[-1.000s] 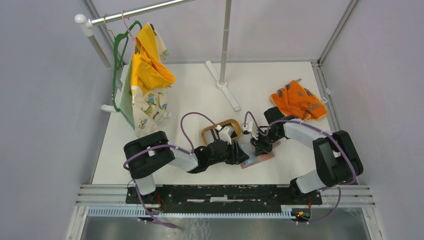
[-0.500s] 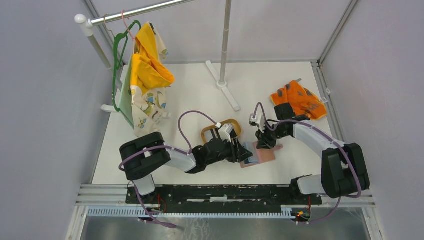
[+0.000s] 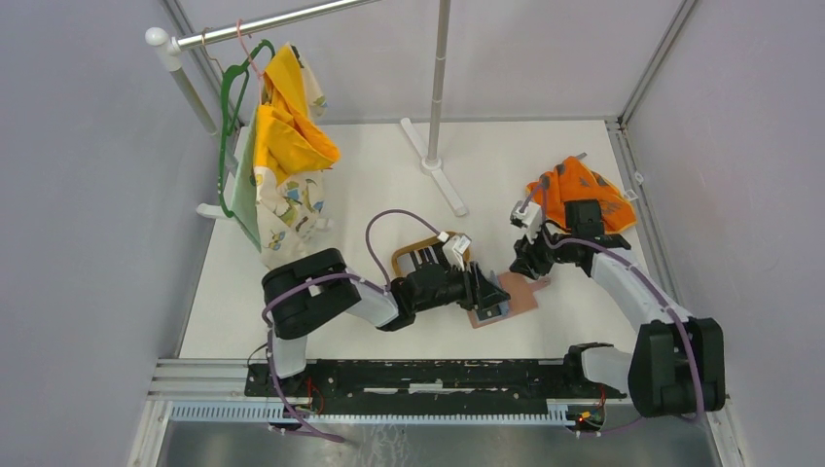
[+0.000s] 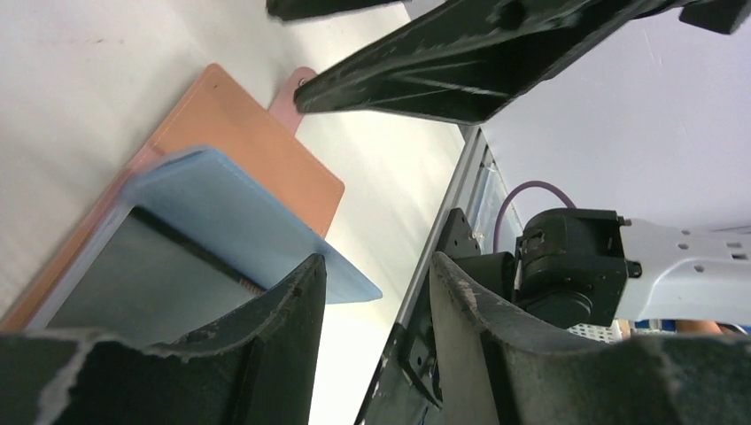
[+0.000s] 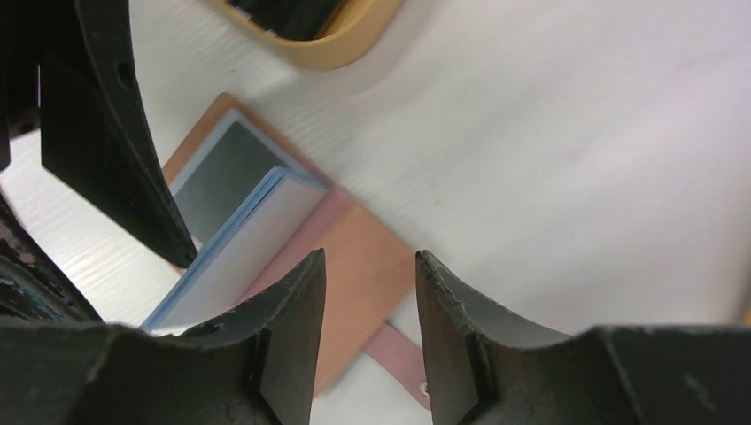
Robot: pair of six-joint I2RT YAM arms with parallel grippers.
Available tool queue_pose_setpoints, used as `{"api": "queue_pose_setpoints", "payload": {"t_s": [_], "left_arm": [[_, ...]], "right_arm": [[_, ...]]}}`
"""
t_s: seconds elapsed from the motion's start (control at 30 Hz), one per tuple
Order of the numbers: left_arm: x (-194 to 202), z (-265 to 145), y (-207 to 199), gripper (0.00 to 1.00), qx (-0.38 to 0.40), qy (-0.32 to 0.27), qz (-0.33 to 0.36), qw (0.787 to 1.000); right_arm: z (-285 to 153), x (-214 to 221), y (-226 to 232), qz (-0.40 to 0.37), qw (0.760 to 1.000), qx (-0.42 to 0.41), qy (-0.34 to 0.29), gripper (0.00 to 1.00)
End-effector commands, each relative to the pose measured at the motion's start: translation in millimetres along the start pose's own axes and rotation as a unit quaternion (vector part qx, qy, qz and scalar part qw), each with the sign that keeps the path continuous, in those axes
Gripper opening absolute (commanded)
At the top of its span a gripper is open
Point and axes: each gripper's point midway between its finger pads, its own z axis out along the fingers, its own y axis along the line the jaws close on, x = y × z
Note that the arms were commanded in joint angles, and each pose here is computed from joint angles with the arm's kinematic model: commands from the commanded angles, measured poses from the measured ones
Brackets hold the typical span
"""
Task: Put the credit cards into the card holder
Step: Open the card holder at the center of the board.
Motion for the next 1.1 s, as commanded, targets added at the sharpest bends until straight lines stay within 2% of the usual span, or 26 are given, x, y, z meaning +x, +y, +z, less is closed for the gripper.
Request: {"api": "queue_pose_setpoints", "payload": {"t_s": [0.0,0.2,0.47,0.6,0.7,1.07], "left_arm": [[-15.0,22.4,-25.3,0.54,0.057,-0.013,0.016,0.998],[-9.8,46.4,-10.7,0.54,0.036,0.002,0.031,0.999],[2.2,63.6,32.0,0.54,-0.032,0.025,0.024,0.999],[5.6,69.5,48.1,0.38,-0.072,0.046,0.028,0.996],[-0.4,67.7,43.0,0.38,-0.062,0.041,0.029,0.997],[-56.7,26.9,-19.4,0.42,-0.026,-0.025,0.114,0.993]], "right_arm": [[-23.7,-29.0,-29.5,0.007,0.993,0.087,-0.074,0.48],[-42.0,-30.7,-47.6,0.028,0.984,0.141,-0.100,0.51],[-45.5,-32.1,-45.2,0.025,0.985,0.133,-0.107,0.51],[-44.2,-34.7,-37.6,0.012,0.987,0.111,-0.112,0.50],[-43.2,-36.2,-31.2,-0.004,0.989,0.091,-0.114,0.49],[-43.5,-45.5,0.6,-0.075,0.988,0.009,-0.138,0.46]]}}
